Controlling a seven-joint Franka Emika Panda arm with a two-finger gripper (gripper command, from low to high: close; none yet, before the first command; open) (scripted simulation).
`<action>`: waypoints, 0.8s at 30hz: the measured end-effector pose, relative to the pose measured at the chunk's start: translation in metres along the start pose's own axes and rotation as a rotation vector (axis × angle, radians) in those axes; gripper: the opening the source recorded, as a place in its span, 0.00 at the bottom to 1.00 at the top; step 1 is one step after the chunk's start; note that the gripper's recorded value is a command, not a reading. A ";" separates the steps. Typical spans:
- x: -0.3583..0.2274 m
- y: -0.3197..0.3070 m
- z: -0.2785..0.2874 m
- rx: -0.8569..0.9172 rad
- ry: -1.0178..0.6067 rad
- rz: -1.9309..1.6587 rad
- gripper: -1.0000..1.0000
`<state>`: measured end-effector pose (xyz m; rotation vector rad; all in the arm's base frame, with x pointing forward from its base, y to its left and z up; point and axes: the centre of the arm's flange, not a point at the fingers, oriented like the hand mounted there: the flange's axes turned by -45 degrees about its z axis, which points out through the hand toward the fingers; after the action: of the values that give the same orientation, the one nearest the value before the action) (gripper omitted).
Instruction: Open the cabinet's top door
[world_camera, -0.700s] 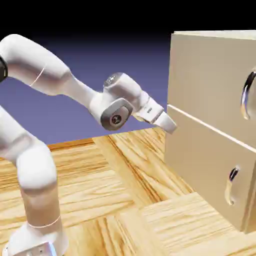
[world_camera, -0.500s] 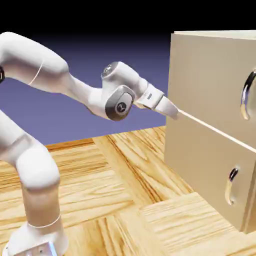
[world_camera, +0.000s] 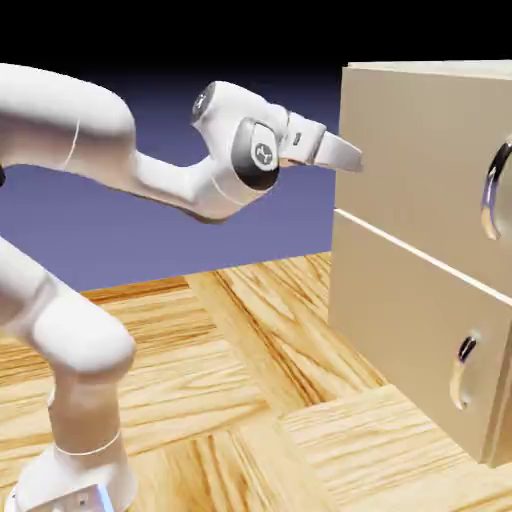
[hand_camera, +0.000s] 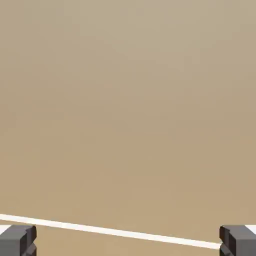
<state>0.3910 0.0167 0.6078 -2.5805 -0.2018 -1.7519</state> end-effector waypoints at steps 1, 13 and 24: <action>0.003 0.002 -0.002 0.000 0.015 0.001 0.50; 0.025 0.043 -0.008 -0.013 0.180 0.022 0.50; 0.017 0.095 0.015 -0.035 0.293 0.053 0.50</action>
<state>0.4220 -0.0744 0.6240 -2.2877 -0.0965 -2.0993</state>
